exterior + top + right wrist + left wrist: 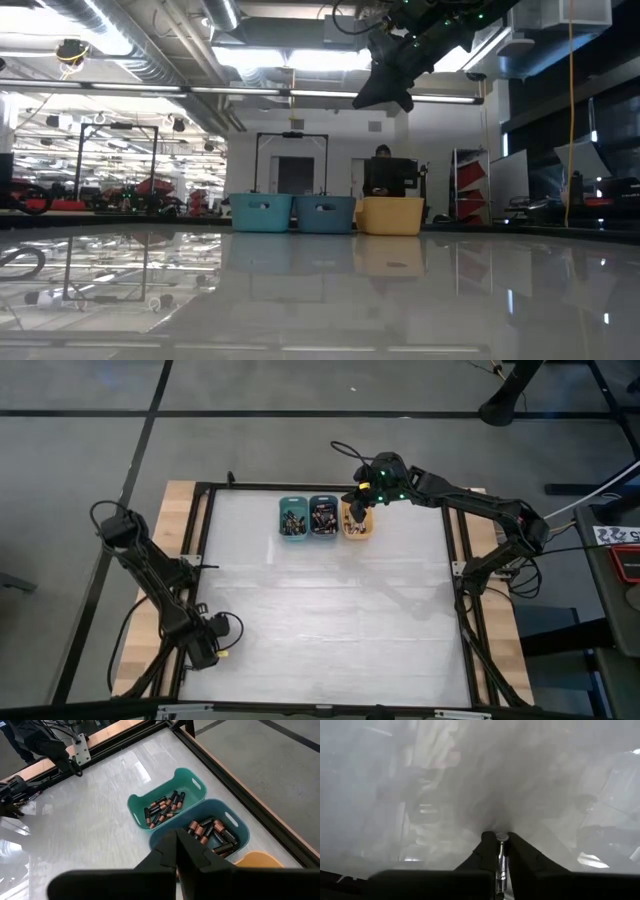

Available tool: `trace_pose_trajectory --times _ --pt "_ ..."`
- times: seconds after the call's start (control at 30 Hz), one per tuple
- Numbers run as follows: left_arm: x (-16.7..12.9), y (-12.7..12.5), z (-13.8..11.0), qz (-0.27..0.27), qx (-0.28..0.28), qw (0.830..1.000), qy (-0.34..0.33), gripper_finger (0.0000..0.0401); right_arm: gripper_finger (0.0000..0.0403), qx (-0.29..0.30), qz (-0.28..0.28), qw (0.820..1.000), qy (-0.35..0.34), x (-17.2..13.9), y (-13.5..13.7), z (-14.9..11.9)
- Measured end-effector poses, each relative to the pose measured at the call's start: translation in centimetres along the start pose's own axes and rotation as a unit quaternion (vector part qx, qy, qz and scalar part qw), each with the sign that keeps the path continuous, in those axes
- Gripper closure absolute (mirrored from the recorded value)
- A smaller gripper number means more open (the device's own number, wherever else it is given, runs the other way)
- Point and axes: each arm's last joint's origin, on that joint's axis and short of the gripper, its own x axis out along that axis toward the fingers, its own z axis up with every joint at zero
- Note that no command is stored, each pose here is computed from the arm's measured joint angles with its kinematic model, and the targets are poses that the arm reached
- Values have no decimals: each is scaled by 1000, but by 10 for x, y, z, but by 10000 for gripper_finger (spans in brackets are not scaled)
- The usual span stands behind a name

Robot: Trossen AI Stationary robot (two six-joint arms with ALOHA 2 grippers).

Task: Sort batteries
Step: Put the silver battery into the yellow bin

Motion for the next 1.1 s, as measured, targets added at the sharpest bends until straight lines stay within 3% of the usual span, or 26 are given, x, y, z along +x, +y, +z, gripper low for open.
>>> trace_pose_trajectory --times 0.23,0.53,0.8,1.0,1.1 --pt "-10 -5 10 0 -16 1000 -7 373 403 -5 0 1000 -1 0 0 0" --pt "-30 -6 41 7 -2 999 -51 389 403 -6 0 1000 -3 0 0 0" --pt "-68 15 72 42 -2 993 -114 386 403 5 25 1000 1 -1 -1 0" --pt "-109 50 102 17 -62 969 -240 385 403 22 53 998 15 -4 -15 -2" --pt "-132 72 118 -12 -109 939 -325 382 403 39 163 986 -11 -3 -19 -2"
